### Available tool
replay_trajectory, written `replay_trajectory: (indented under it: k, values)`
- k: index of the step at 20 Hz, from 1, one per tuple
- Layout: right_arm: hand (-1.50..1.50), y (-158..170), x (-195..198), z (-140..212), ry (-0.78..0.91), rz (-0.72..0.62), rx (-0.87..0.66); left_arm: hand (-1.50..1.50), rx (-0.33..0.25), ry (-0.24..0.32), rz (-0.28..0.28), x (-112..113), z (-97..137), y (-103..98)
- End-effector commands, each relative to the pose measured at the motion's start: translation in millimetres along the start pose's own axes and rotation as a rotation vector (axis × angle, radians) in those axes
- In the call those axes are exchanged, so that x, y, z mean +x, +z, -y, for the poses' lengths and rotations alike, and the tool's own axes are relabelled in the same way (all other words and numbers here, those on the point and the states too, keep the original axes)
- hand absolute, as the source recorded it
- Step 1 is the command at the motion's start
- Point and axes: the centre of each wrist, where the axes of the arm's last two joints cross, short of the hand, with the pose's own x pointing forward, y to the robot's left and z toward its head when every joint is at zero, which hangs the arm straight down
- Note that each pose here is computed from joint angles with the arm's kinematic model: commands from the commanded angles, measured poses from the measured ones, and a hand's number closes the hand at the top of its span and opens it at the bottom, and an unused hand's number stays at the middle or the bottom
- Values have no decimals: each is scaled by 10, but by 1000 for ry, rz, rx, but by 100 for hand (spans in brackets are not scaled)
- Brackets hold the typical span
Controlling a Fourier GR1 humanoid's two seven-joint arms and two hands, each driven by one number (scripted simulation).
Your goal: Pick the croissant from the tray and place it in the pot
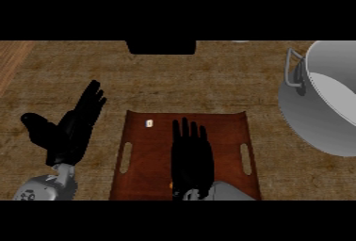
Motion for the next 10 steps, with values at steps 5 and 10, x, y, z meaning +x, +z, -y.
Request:
replay_trajectory:
  k: [5, 10]
  values:
    - [-150, -205, 89, -140, 58, -303, 12, 0, -10, 9, 0, -53, 95, -75]
    - [-150, -212, 33, -343, 99, -331, 55, 0, 4, 7, 10, 58, 2, -9]
